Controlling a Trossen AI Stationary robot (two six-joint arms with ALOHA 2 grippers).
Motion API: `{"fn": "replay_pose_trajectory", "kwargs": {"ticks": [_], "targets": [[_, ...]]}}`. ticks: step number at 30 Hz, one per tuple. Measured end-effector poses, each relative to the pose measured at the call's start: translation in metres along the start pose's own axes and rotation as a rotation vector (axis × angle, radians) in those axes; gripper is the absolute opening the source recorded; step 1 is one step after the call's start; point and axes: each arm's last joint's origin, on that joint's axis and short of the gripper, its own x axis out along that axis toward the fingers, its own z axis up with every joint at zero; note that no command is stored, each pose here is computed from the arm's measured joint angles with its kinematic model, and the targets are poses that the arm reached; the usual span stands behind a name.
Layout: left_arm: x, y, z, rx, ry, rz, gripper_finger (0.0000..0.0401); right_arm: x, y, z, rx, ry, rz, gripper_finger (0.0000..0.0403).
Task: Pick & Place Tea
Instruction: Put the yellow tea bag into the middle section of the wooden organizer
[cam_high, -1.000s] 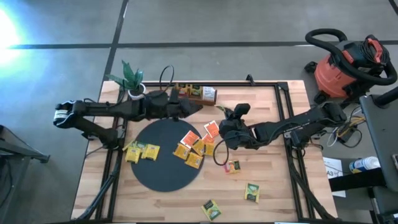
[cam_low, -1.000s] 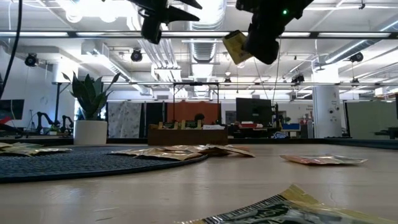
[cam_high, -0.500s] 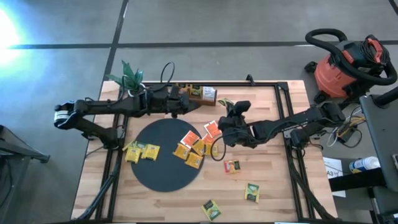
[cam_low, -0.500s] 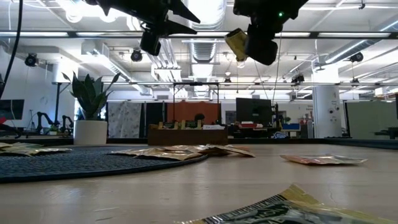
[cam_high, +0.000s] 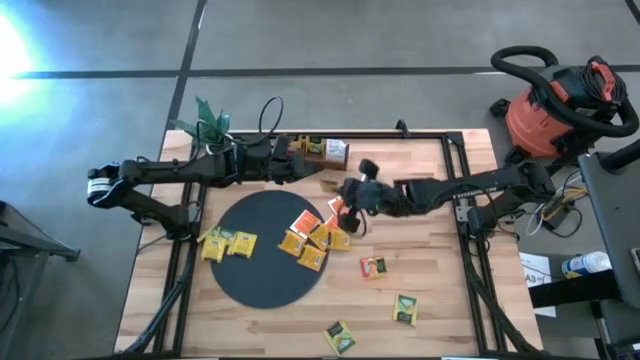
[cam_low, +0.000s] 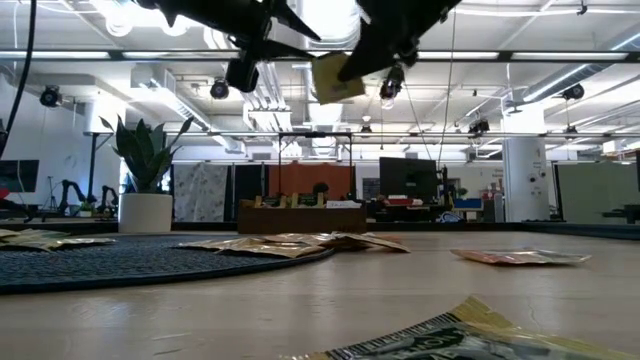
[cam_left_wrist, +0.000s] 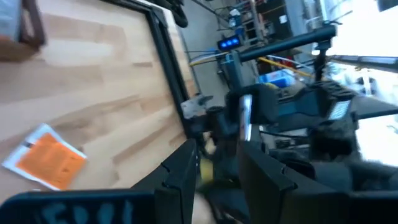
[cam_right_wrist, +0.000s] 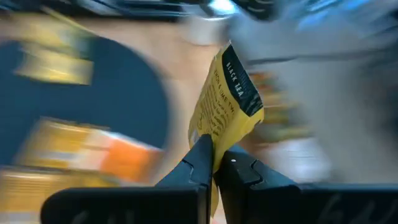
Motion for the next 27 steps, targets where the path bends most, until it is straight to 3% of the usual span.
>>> {"fn": "replay_pose_trajectory", "kwargs": {"ticks": [6,14,18,24,27], "targets": [[-0.001,0.006,0.003,0.076,0.002,0.050,0.0110,0.015,-0.023,0.005,0.275,0.027,0.494,0.0013],[-0.004,0.005,0.003,0.239,0.007,0.055,0.0110,0.023,-0.047,-0.008,0.424,-0.074,1.089,0.0013],[-0.007,-0.005,-0.002,0.383,0.042,-0.042,0.0110,0.018,-0.059,-0.019,0.504,-0.191,1.219,0.0013],[-0.018,-0.037,-0.019,0.823,-0.031,-0.288,0.0110,0.002,-0.069,-0.040,0.634,-0.326,1.380,0.0013],[-0.018,-0.046,-0.023,0.957,-0.095,-0.364,0.0110,-0.001,-0.069,-0.046,0.684,-0.320,1.422,0.0013]]}}
